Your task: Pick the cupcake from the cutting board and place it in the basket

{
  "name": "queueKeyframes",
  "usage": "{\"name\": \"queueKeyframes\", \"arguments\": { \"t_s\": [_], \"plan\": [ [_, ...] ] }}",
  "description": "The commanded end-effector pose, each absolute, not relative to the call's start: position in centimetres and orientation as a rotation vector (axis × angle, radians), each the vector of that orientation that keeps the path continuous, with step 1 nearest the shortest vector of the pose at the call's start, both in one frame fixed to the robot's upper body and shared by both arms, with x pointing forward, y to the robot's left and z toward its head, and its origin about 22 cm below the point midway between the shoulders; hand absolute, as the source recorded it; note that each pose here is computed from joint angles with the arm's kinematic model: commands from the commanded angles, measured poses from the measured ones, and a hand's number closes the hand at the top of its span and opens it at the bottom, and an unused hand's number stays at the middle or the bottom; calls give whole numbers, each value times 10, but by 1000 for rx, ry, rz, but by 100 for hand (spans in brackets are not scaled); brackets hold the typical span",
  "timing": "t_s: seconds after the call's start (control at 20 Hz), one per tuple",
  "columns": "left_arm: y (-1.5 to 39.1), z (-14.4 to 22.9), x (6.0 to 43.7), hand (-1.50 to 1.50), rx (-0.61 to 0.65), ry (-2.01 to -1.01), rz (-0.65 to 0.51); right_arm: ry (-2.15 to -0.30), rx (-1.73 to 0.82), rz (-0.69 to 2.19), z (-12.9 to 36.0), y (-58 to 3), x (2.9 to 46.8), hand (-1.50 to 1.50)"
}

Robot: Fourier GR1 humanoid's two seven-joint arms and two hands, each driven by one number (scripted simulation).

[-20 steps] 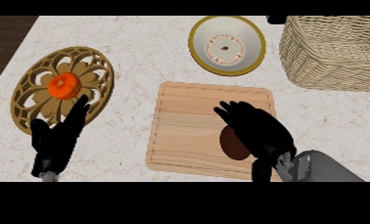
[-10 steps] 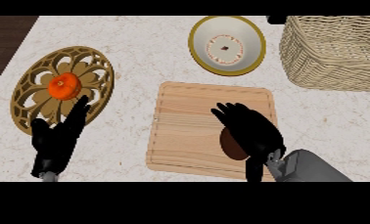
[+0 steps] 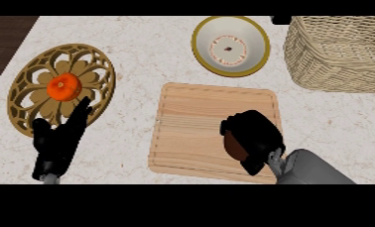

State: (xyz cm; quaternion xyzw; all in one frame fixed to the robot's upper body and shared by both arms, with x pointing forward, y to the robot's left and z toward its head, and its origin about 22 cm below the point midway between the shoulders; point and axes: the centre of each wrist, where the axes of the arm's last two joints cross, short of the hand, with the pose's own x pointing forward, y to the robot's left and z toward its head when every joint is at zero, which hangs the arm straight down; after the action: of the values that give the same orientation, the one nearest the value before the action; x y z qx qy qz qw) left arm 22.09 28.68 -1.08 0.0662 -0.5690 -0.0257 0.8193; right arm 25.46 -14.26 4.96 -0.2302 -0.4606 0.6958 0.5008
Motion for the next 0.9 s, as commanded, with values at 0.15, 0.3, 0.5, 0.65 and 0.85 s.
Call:
{"name": "queueKeyframes", "arguments": {
  "t_s": [0.15, 0.3, 0.5, 0.65, 0.85],
  "plan": [
    [295, -45, 195, 0, 131, -1019, -37, -1166, -616, 1765, 45, -144, 254, 150],
    [295, -50, 199, 0, 162, -1014, -26, -1170, -613, 1774, 41, -153, 258, 150],
    [290, -48, 193, 0, 158, -1029, -35, -1054, -743, 1528, 41, -142, 258, 150],
    [301, -37, 200, 0, 160, -1036, -22, -972, -811, 1400, 34, -150, 255, 150],
    [292, -46, 187, 0, 147, -1010, -19, -1069, -915, 1310, 52, -140, 258, 150]
  ]
}}
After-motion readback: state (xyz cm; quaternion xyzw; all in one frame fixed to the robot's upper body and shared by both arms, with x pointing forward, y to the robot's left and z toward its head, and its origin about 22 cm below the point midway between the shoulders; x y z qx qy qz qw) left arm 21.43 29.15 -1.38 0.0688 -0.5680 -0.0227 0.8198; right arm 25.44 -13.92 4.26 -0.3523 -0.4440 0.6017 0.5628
